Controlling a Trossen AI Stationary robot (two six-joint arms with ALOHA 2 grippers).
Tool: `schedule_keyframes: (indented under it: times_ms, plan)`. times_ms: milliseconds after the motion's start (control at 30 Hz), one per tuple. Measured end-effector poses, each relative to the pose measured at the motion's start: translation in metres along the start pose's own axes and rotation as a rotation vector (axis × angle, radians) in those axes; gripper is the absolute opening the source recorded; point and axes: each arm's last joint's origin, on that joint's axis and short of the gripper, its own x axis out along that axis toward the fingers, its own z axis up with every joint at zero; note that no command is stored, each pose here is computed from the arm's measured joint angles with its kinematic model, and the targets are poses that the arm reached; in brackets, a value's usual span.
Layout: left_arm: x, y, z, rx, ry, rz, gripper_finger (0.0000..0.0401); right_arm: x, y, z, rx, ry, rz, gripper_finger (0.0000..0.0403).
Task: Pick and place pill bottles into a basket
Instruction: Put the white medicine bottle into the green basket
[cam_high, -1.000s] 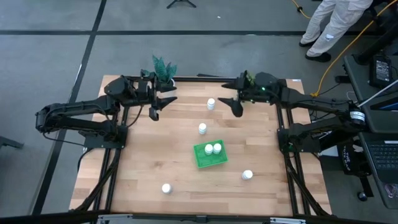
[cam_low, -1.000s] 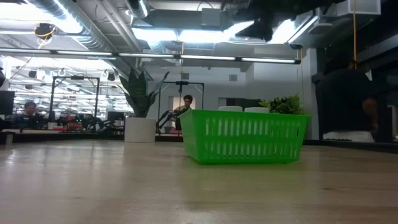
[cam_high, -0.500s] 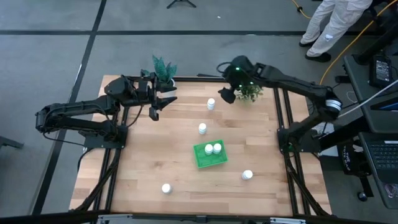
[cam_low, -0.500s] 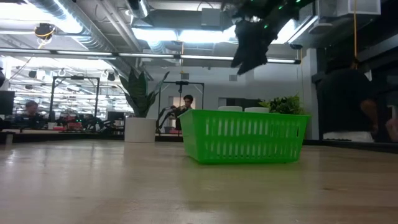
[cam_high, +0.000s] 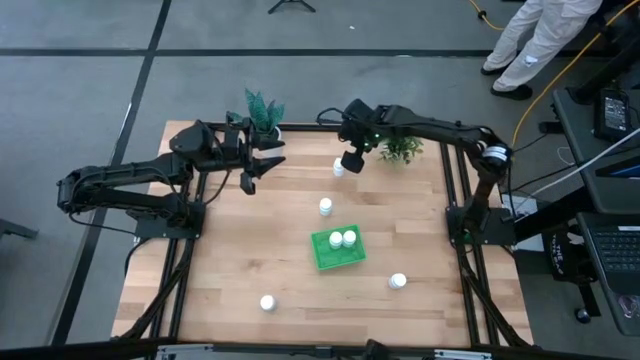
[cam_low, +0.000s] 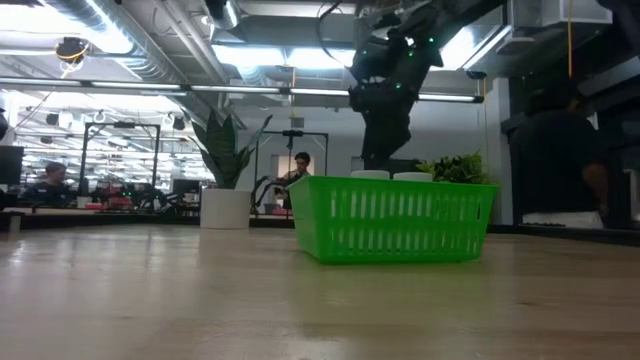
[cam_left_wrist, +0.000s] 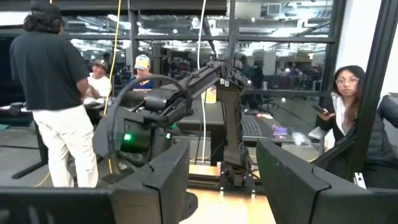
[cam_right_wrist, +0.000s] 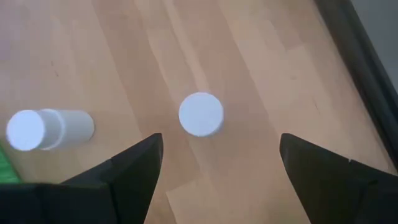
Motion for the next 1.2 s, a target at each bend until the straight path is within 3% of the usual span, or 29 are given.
schedule_keyframes:
  times_ms: [567,1200]
  plan:
    - [0.0,0.0,-0.002,-0.002,0.022,0.003,0.018,0.044,-0.002,0.004,-0.025,0.063,0.052,0.0324]
    - [0.0,0.0,-0.002,-0.002,0.022,0.003,0.018,0.07,-0.005,0.005,-0.051,0.057,0.051,0.0323]
